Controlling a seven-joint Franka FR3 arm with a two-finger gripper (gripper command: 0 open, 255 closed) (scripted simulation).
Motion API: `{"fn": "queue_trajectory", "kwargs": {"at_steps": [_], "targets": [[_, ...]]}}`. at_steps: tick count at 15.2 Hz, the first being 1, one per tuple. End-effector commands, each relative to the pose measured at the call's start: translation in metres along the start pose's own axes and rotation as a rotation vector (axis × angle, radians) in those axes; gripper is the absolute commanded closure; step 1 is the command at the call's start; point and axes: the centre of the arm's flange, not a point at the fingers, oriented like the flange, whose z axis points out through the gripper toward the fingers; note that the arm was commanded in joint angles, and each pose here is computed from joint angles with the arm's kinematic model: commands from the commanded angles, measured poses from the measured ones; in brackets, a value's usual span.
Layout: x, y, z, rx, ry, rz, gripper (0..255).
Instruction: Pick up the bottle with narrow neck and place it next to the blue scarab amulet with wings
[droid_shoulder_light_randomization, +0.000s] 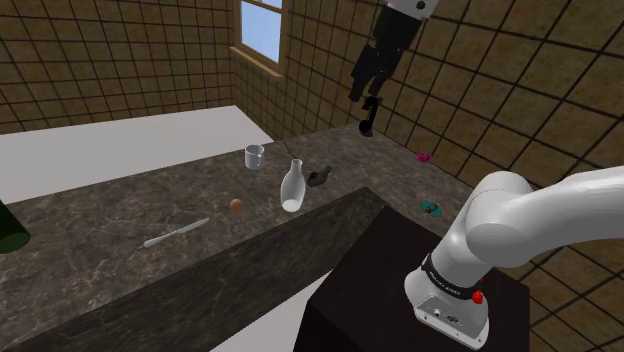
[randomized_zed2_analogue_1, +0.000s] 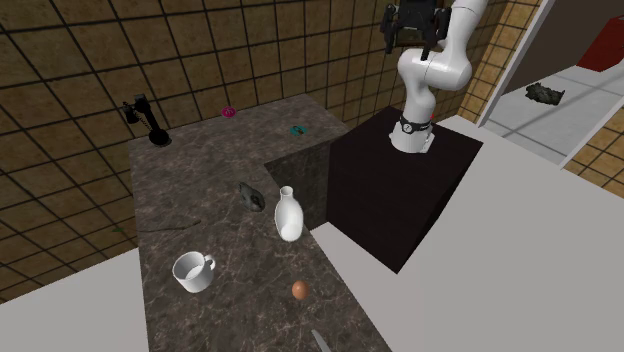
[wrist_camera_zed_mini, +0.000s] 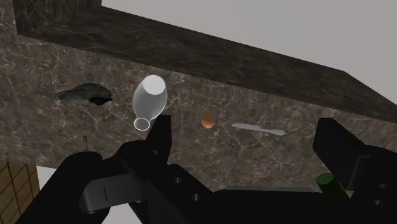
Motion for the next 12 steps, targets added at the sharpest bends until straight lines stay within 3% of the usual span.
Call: {"fn": "queue_trajectory", "kwargs": {"at_steps": [1, 12], "targets": [[0.000, 0.000, 0.000, 0.000, 0.000, 0.000, 0], [0.059, 0.050, 0.122, -0.024, -0.014, -0.001, 0]]}}
